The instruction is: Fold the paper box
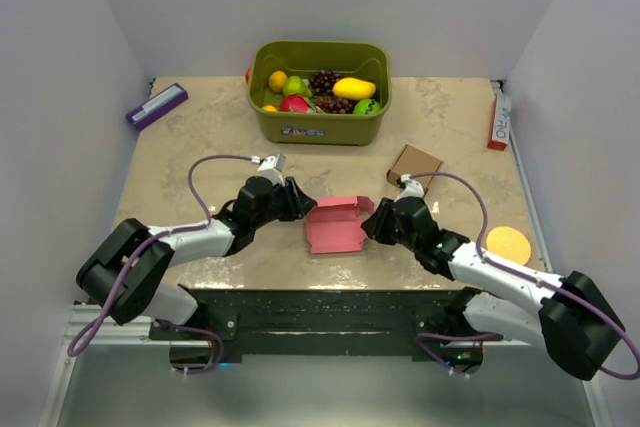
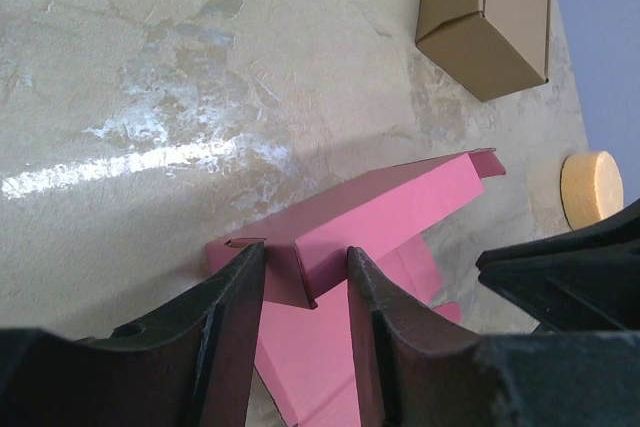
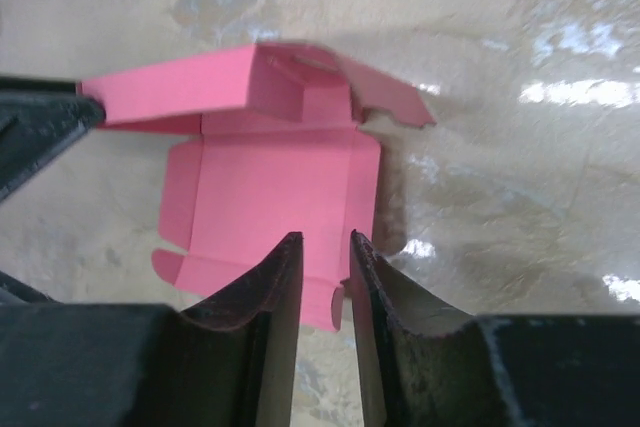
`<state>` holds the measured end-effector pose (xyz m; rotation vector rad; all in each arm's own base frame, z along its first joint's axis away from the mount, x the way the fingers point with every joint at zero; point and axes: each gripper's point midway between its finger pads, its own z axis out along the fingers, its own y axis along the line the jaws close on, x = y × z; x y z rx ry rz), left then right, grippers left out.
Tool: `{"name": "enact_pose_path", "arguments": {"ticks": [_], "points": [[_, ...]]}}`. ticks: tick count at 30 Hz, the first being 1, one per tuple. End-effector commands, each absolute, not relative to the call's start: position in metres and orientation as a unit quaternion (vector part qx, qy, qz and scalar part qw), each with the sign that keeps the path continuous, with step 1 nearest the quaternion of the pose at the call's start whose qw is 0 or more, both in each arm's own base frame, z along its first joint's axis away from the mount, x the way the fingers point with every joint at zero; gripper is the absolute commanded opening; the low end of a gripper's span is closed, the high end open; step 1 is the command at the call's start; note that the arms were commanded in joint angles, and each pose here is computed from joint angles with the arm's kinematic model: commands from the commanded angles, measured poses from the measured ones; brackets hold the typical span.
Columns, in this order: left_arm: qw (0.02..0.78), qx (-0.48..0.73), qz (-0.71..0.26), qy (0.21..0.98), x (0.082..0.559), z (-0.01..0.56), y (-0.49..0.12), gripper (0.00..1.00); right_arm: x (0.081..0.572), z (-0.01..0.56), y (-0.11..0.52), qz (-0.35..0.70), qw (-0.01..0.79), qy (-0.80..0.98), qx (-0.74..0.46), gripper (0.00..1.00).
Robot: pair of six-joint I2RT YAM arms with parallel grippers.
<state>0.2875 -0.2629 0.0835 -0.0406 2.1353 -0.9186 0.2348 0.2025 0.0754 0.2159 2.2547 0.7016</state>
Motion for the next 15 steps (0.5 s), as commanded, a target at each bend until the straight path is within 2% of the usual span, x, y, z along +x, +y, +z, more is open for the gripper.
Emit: {"name": "enact_pose_path", "arguments": {"ticks": [1,2,3,6,7,10,15], "points": [[0.398,-0.01,-0.344,0.85,0.292,0.08,-0.26,0.42,0.247,0.088,0.211,0.246,0.406,0.878,0.061,0.25],[0.399,-0.01,-0.344,0.85,0.292,0.08,-0.26,0.42,0.25,0.082,0.213,0.239,0.402,0.882,0.061,0.23],[0.4,-0.01,-0.344,0.85,0.292,0.08,-0.26,0.42,0.252,0.082,0.214,0.236,0.403,0.882,0.062,0.16],[0.398,-0.01,-0.342,0.851,0.292,0.079,-0.259,0.42,0.263,0.078,0.214,0.215,0.408,0.885,0.071,0.12],[0.398,-0.009,-0.342,0.851,0.292,0.079,-0.26,0.42,0.265,0.076,0.213,0.208,0.407,0.886,0.074,0.06],[0.398,-0.008,-0.341,0.852,0.292,0.078,-0.259,0.42,0.275,0.072,0.203,0.168,0.416,0.889,0.09,0.0],[0.397,-0.005,-0.342,0.851,0.292,0.078,-0.261,0.42,0.287,0.076,0.204,0.161,0.432,0.882,0.094,0.0]]}}
